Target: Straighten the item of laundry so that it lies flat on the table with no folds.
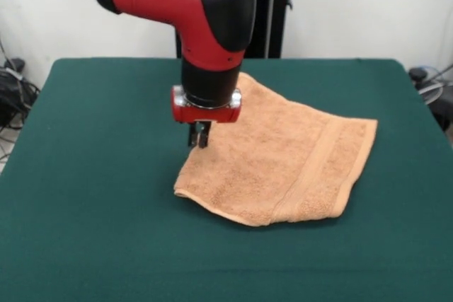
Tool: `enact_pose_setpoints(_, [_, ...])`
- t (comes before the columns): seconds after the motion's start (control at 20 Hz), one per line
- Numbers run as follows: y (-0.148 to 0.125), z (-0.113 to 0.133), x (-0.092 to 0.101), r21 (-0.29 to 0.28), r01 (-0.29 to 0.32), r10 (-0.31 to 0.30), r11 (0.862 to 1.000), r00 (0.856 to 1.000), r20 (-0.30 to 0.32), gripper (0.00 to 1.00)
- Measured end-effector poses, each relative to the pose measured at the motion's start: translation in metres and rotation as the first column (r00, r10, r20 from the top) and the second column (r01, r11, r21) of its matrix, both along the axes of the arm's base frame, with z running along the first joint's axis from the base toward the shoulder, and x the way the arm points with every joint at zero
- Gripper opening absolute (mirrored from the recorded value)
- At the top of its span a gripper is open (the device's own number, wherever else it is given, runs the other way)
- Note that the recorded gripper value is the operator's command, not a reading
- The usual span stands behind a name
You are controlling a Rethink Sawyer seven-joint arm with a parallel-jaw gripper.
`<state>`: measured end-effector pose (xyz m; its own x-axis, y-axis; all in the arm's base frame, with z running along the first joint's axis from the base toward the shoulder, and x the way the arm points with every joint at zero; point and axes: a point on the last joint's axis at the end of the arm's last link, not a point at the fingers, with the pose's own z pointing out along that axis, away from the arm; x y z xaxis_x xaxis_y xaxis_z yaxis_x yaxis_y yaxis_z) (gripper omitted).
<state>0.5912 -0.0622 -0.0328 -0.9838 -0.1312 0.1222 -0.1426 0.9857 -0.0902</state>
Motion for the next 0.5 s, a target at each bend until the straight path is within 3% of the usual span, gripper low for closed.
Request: enact_pose_setpoints(0.5, [-0.021, 0.021, 0.028, -0.039, -0.001, 0.003, 0.999, 0.999, 0.04, 0.0])
